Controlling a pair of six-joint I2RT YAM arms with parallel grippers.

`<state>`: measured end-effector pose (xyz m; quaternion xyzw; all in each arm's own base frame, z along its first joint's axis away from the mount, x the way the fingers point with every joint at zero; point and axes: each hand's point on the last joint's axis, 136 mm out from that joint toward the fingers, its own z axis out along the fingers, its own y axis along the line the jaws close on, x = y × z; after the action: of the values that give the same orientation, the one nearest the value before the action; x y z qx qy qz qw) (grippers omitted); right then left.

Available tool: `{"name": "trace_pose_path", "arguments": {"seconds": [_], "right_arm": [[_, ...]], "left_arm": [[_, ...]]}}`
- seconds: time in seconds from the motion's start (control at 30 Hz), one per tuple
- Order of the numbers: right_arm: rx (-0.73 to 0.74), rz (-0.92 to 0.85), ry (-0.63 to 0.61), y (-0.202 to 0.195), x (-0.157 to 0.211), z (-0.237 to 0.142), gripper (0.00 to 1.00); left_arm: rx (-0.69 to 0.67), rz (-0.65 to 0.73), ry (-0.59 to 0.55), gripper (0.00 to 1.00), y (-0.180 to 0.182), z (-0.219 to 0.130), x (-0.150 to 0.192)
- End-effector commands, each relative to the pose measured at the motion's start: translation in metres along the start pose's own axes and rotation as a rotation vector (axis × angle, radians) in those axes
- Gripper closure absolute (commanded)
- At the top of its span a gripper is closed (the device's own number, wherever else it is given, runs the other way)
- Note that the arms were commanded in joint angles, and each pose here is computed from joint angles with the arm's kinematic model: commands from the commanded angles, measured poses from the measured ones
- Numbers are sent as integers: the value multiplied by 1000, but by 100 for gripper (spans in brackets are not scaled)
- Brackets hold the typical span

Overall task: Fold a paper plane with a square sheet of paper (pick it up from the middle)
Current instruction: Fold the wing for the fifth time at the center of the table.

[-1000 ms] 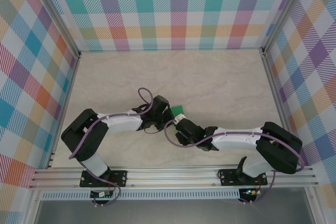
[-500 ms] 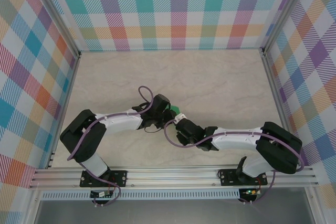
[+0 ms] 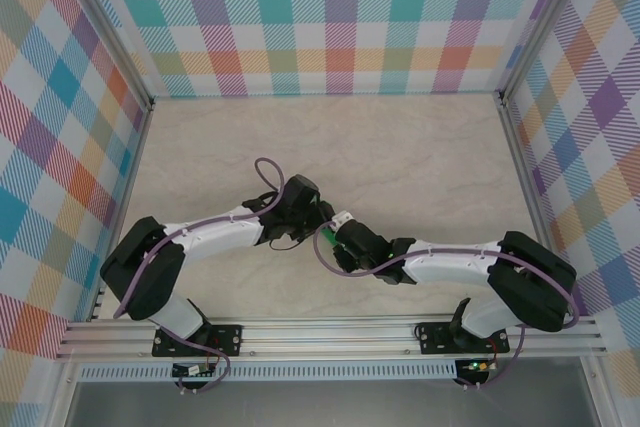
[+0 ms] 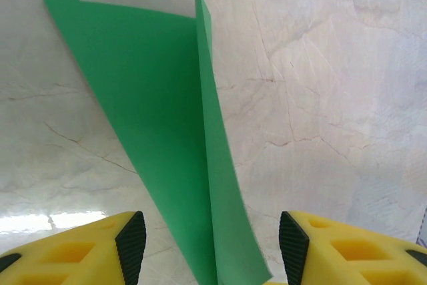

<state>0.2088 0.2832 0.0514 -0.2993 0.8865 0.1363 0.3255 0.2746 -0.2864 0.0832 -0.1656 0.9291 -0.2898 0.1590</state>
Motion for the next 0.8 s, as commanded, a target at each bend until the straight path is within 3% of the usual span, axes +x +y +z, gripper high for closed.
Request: {"name": "trace_pose_path", "arguments": {"seconds": [0.0,0.4,0.77], "right_arm": [[-83,46,29,10,3,6,89],[-319,187,63,24,1,9,91],[-481,396,66,25,-3,18,95]], "left_arm": [[43,-26,-59,42,-6,-19,-14],[31,-95,-168,37,30,-54,-34],[42,-102,-142,46,40,-48,-25]]}}
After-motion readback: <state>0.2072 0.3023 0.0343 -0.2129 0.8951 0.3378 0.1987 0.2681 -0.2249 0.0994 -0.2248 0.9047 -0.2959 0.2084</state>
